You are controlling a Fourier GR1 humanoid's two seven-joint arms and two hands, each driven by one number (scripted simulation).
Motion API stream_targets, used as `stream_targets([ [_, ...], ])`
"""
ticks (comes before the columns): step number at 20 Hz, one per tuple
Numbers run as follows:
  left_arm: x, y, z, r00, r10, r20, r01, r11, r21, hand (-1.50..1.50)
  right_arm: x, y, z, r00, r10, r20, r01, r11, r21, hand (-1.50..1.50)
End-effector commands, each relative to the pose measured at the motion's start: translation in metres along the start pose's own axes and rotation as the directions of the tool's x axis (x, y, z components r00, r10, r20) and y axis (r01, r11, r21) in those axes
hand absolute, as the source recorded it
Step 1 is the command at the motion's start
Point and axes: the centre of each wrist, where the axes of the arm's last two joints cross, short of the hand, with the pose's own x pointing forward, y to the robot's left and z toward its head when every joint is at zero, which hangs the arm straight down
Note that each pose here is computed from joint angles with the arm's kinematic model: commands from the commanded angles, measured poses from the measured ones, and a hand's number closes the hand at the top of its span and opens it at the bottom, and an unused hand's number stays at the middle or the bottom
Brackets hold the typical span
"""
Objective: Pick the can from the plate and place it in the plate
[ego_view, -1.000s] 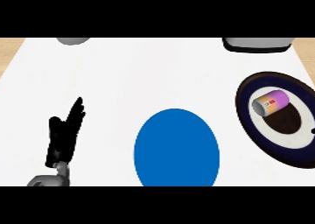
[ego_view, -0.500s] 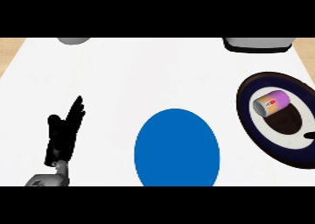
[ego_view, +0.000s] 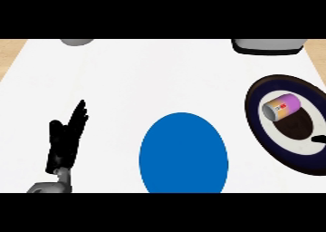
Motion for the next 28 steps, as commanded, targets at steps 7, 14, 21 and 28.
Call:
stream_targets([
  [7,0.001,0.009,-0.004,1.000,0.003,-0.001,-0.003,1.000,0.001,0.00,0.001,-0.033,0.011,0.999,-0.001,0.040,0.003,0.999,-0.033,-1.50],
  [14,-0.008,0.012,0.000,1.000,-0.007,0.005,0.008,1.000,-0.015,0.00,0.000,-0.062,0.042,0.999,0.030,0.018,-0.028,0.996,-0.085,-1.50],
  [21,0.014,0.016,-0.009,1.000,-0.002,0.005,0.002,1.000,-0.024,0.00,-0.001,-0.058,0.040,1.000,0.018,0.017,-0.015,0.989,-0.144,-1.50],
  [28,0.007,0.000,-0.005,1.000,0.005,0.020,-0.004,0.999,-0.035,0.00,0.003,-0.075,0.050,0.999,0.034,-0.027,-0.040,0.971,-0.234,-1.50],
])
